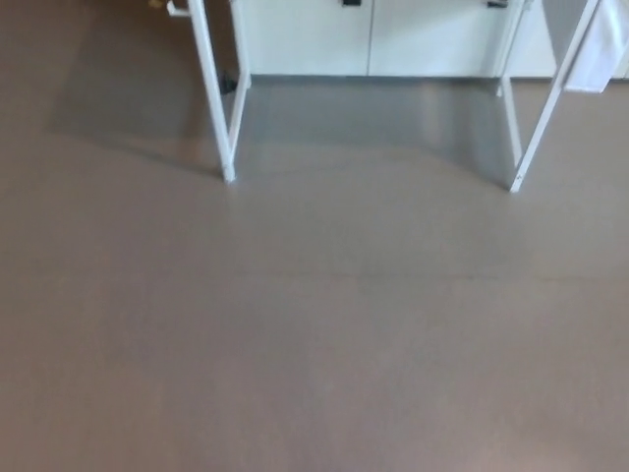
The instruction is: The robot walk towards a table in front and uses its left hand to pick up the pot from the base and pour water to the cup on the right hand side
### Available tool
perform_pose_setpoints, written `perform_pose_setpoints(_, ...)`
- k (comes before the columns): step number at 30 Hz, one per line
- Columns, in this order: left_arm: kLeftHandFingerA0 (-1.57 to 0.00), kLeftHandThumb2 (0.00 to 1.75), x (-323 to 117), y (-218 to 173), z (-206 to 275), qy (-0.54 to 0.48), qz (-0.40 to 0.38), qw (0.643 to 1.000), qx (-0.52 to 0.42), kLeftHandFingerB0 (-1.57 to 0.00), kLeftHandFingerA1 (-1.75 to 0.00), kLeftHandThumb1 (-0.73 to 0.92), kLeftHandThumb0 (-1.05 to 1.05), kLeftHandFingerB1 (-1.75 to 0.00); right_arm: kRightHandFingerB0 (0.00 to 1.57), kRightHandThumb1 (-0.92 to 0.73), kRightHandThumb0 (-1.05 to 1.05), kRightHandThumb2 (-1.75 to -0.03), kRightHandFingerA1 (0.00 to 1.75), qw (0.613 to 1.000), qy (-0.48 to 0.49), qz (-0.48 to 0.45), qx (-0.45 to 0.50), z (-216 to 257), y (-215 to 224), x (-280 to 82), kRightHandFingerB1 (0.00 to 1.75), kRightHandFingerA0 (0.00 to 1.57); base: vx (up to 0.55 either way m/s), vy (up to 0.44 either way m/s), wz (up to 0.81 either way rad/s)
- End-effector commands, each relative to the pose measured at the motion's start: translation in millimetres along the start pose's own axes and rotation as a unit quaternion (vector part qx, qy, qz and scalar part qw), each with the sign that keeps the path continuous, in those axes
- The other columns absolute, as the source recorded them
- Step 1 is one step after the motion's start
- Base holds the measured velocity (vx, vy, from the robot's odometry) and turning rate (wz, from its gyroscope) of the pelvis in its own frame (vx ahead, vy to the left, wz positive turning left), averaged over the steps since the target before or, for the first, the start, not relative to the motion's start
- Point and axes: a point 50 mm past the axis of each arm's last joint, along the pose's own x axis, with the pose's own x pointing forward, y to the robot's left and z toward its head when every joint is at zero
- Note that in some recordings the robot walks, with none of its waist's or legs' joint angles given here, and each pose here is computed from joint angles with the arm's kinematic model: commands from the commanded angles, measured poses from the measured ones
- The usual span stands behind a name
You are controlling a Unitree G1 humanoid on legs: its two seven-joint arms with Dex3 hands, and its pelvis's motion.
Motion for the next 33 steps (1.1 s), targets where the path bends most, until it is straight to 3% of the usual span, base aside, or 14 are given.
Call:
perform_pose_setpoints(1,-0.61,0.58,-4.2,7.7,-1.6,-0.005,0.012,1.000,0.009,-0.48,-0.48,0.63,-0.22,-0.40,0.47,-0.60,-0.33,-0.57,0.56,1.000,0.004,0.002,-0.008,-7.8,-1.2,-4.6,0.42,0.68,0.51,0.324,0.18)
perform_pose_setpoints(3,-0.56,0.68,-14.0,11.4,-17.4,0.016,0.015,1.000,0.015,-0.45,-0.53,0.55,-0.30,-0.46,0.47,-0.60,-0.32,-0.57,0.57,1.000,0.021,0.009,0.000,-24.8,1.8,-14.2,0.43,0.67,0.49,0.297,-0.44)
perform_pose_setpoints(5,-0.58,0.58,-23.2,13.7,-30.7,0.031,0.016,0.999,0.026,-0.47,-0.48,0.62,-0.22,-0.41,0.46,-0.60,-0.33,-0.57,0.57,0.999,0.037,0.011,-0.001,-40.4,3.6,-24.4,0.43,0.67,0.43,0.200,0.04)
perform_pose_setpoints(10,-0.56,0.58,-30.1,14.8,-40.3,0.044,0.012,0.998,0.035,-0.45,-0.47,0.62,-0.23,-0.40,0.46,-0.59,-0.34,-0.57,0.58,0.999,0.050,0.008,-0.001,-52.5,5.3,-32.2,0.43,0.69,0.43,0.079,0.09)
perform_pose_setpoints(11,-0.55,0.68,-40.7,20.3,-51.9,0.065,0.024,0.997,0.042,-0.43,-0.53,0.54,-0.31,-0.46,0.42,-0.60,-0.38,-0.58,0.65,0.997,0.070,0.016,-0.005,-68.2,12.0,-43.7,0.42,0.67,0.40,-0.016,0.18)
perform_pose_setpoints(12,-0.54,0.68,-43.4,22.9,-54.2,0.070,0.029,0.996,0.045,-0.43,-0.53,0.53,-0.31,-0.46,0.33,-0.45,-0.43,-0.81,0.69,0.997,0.076,0.019,-0.008,-71.5,14.8,-46.8,0.52,0.61,0.42,-0.074,0.29)
perform_pose_setpoints(16,-0.54,0.68,-44.7,24.1,-55.1,0.072,0.031,0.996,0.046,-0.43,-0.53,0.53,-0.31,-0.46,0.33,-0.45,-0.43,-0.81,0.69,0.997,0.077,0.021,-0.009,-72.8,16.2,-48.1,0.52,0.61,0.52,-0.149,0.40)
perform_pose_setpoints(17,-0.55,0.69,-46.1,26.4,-54.9,0.070,0.031,0.996,0.052,-0.43,-0.54,0.53,-0.33,-0.47,0.42,-0.58,-0.35,-0.57,0.63,0.997,0.081,0.018,-0.002,-73.3,19.0,-47.7,0.41,0.66,0.48,-0.268,0.68)
perform_pose_setpoints(24,-0.52,0.69,-51.6,30.7,-56.1,0.069,0.032,0.995,0.068,-0.43,-0.53,0.55,-0.32,-0.46,0.40,-0.59,-0.38,-0.57,0.60,0.996,0.090,0.023,-0.010,-79.4,23.4,-49.8,0.41,0.65,0.38,-0.147,0.12)
perform_pose_setpoints(33,-0.55,0.69,-37.6,27.0,-39.8,0.050,0.027,0.995,0.077,-0.44,-0.55,0.52,-0.33,-0.47,0.44,-0.59,-0.36,-0.58,0.63,0.998,0.068,0.020,-0.006,-63.9,22.0,-36.5,0.43,0.68,0.45,0.107,-0.22)
